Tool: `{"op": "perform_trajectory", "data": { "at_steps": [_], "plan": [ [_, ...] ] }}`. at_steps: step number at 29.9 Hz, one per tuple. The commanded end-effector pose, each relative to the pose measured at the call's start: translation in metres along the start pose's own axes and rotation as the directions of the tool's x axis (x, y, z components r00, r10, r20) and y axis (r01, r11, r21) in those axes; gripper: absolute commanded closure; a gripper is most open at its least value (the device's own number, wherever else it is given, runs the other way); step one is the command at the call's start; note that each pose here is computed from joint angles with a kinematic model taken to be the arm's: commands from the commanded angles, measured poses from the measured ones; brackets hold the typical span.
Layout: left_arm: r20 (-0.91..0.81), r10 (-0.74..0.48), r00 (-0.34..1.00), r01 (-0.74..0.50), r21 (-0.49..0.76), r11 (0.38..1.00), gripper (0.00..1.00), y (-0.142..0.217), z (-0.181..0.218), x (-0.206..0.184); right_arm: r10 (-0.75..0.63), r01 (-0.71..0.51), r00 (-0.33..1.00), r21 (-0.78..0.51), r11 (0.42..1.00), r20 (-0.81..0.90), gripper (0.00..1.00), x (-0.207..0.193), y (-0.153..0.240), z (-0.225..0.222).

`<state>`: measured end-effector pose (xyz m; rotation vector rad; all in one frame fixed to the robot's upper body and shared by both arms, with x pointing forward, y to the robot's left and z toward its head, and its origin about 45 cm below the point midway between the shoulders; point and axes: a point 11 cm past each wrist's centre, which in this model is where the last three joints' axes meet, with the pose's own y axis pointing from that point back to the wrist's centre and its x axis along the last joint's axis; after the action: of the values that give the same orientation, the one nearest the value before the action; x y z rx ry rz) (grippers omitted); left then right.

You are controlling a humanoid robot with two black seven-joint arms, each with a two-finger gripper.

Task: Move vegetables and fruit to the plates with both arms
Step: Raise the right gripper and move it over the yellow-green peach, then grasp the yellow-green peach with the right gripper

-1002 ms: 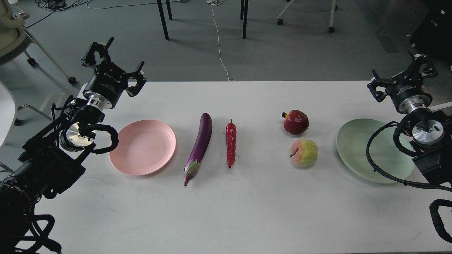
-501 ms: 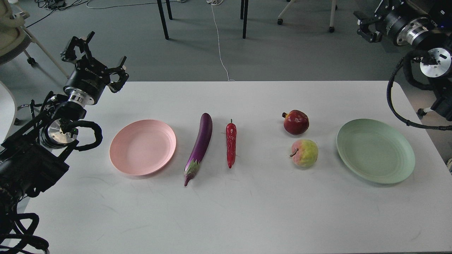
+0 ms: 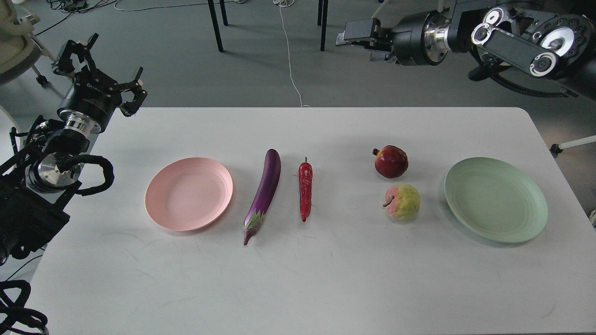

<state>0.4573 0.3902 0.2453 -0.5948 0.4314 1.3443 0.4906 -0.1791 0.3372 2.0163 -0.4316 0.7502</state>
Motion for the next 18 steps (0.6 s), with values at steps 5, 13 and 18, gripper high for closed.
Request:
{"op": "perform_trajectory", "data": {
  "at_steps": [5, 13, 18],
  "plan": [
    [0.016, 0.006, 1.0, -0.006, -0.015, 1.0, 0.01, 0.001, 0.012, 0.004, -0.278, 0.252, 0.936, -0.143, 0.957, -0.215, 0.02, -0.076, -0.012, 0.02],
    [0.022, 0.009, 1.0, -0.008, -0.017, 1.0, 0.01, 0.002, 0.014, 0.005, -0.416, 0.362, 0.868, -0.229, 0.904, -0.271, 0.04, -0.122, -0.025, 0.043],
    [0.022, 0.009, 1.0, -0.008, -0.017, 1.0, 0.01, 0.002, 0.014, 0.005, -0.485, 0.424, 0.844, -0.268, 0.865, -0.231, 0.05, -0.157, -0.025, 0.071]
  ]
}}
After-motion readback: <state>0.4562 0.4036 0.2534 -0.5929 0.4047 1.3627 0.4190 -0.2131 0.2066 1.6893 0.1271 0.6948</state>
